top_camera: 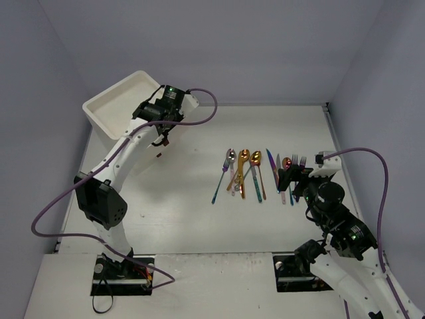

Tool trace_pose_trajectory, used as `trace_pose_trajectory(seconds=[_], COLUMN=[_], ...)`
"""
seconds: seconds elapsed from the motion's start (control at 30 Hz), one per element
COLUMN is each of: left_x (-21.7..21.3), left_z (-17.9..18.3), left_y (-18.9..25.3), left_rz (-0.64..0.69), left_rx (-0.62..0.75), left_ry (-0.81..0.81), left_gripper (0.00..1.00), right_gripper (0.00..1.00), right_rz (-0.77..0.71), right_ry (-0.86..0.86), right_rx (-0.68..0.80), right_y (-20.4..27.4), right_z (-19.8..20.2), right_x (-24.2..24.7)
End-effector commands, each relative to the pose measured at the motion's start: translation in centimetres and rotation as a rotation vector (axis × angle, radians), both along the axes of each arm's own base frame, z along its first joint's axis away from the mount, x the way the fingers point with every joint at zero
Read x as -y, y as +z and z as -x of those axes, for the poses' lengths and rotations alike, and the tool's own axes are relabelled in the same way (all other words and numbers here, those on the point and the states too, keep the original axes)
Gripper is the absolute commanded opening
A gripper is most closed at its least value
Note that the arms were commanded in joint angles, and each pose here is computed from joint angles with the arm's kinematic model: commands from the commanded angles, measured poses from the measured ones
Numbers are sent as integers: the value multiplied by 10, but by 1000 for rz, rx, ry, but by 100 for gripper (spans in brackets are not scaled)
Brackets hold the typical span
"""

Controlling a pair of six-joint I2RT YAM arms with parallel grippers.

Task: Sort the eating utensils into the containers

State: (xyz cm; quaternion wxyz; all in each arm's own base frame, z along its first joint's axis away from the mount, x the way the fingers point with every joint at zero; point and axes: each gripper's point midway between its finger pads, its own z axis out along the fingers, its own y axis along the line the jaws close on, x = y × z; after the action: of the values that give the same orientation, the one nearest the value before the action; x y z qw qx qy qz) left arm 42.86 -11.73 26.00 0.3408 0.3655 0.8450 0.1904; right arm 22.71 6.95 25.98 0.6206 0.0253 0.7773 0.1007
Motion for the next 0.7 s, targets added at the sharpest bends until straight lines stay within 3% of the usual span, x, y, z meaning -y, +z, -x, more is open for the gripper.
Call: trace_pose_trajectory(seconds=[0.0,0.33,0.53,0.67], left_x=[-13,-12,25,90], left_z=[-11,-12,12,47], left_y=[20,33,80,90], left_rz=[34,66,317,440], left_rx=[84,122,213,215], left_ry=[88,122,113,55], left_gripper=[0,41,51,55], right_gripper=[88,88,88,88], right_rz=[-22,-20,-13,-14], right_ry=[2,9,12,14], right_rx=[25,20,14,18], right_y=[7,6,5,9], right_z=[-6,-6,-8,-8], right_x=[-4,-6,-7,-8])
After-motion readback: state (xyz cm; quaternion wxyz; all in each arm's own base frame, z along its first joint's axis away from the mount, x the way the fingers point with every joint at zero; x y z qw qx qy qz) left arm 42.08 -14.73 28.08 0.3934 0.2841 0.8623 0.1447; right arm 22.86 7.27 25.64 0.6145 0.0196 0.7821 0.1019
